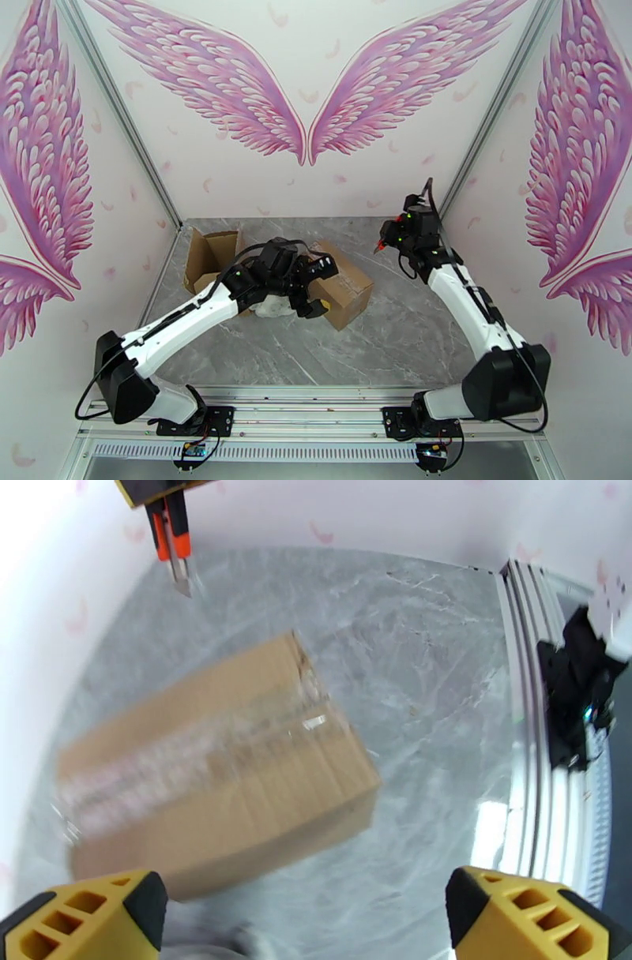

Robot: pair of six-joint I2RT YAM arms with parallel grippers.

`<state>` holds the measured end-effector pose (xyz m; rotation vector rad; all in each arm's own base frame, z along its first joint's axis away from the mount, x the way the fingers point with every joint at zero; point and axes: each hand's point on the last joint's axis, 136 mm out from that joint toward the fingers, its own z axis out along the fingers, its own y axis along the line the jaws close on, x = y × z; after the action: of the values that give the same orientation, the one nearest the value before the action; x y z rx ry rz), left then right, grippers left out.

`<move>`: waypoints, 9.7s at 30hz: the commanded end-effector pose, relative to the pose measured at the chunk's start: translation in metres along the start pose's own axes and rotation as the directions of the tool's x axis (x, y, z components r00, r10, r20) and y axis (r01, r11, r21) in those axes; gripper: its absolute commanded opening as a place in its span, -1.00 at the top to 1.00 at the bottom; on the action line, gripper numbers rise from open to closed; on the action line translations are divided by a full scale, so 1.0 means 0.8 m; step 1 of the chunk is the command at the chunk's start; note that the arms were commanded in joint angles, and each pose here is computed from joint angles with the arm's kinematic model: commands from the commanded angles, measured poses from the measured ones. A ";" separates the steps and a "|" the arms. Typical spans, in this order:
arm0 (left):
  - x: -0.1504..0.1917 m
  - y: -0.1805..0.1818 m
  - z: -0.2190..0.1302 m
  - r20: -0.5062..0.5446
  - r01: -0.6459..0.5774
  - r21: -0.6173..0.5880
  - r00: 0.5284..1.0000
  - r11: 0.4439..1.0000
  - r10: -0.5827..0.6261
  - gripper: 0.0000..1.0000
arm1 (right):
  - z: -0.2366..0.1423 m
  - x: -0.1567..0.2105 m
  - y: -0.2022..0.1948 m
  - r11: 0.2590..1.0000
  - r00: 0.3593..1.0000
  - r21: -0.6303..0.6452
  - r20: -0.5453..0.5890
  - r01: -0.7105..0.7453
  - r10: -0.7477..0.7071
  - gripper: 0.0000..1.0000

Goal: Unpack the express box

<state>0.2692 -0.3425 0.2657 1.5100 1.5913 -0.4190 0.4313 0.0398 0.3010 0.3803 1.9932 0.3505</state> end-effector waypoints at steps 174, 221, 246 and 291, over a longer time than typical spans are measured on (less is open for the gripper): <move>0.021 0.054 0.173 0.090 -0.325 0.045 0.943 0.945 0.320 -0.96 | -0.061 0.206 0.004 0.806 0.782 -0.268 -0.524 -0.527 0.337 1.00; 0.093 0.106 0.174 -0.068 -0.471 -0.002 0.880 0.882 0.470 -0.98 | -0.114 0.275 0.014 0.632 0.411 -0.163 -0.871 -0.758 0.269 1.00; 0.114 0.134 0.180 -0.130 -0.497 0.029 0.858 0.867 0.496 -0.87 | -0.124 0.288 0.009 0.667 0.377 -0.121 -0.890 -0.736 0.255 1.00; 0.057 0.121 0.190 -0.259 -0.219 -0.087 0.947 0.972 0.190 -0.80 | -0.131 0.253 -0.023 0.575 0.487 -0.040 -0.582 -0.817 0.652 1.00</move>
<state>0.3321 -0.4321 0.1554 1.9685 1.4139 -0.3525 0.2904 0.0538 0.1978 1.0252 1.9022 1.2344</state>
